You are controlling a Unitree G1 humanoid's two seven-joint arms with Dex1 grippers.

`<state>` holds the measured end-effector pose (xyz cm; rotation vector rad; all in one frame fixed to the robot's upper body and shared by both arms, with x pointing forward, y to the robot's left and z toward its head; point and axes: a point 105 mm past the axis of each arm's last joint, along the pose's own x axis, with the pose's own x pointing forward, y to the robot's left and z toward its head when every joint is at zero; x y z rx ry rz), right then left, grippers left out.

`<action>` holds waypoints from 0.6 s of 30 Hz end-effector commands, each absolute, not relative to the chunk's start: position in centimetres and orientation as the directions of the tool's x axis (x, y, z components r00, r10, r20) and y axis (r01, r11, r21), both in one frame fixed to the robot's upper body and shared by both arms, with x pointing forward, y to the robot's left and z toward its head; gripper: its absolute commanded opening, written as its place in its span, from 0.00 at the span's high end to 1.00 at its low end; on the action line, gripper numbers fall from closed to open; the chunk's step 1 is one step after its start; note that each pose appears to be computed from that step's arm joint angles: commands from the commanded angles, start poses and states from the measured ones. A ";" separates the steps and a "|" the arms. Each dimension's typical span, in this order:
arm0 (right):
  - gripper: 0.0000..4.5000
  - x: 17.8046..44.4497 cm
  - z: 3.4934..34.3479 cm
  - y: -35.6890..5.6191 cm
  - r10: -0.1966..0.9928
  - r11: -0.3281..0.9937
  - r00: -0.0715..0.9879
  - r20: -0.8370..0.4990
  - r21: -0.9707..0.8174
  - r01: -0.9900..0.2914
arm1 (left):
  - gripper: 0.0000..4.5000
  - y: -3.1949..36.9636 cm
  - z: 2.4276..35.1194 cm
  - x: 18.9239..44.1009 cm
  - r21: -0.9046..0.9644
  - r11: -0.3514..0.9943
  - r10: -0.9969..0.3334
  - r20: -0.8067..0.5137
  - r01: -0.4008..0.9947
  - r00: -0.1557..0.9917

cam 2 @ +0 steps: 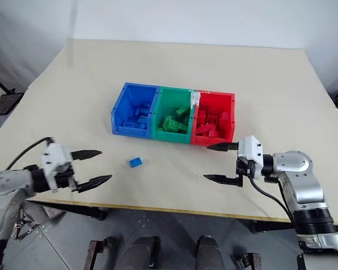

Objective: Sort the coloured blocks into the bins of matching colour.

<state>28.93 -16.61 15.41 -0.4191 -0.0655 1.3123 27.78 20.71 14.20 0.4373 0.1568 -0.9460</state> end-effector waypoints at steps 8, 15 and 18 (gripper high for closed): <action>0.00 27.6 15.8 -17.8 0.920 0.284 0.361 -0.153 -0.372 -0.884 | 0.22 17.5 11.0 32.9 0.304 0.448 -0.697 -0.470 0.841 0.541; 0.00 27.0 15.3 -17.8 0.910 0.315 0.388 -0.145 -0.364 -0.876 | 0.72 16.3 10.7 31.7 0.241 0.396 -0.740 -0.488 0.886 0.463; 0.00 27.1 15.3 -17.7 0.907 0.325 0.397 -0.140 -0.365 -0.872 | 0.90 16.2 10.8 31.6 0.240 0.393 -0.753 -0.470 0.888 0.461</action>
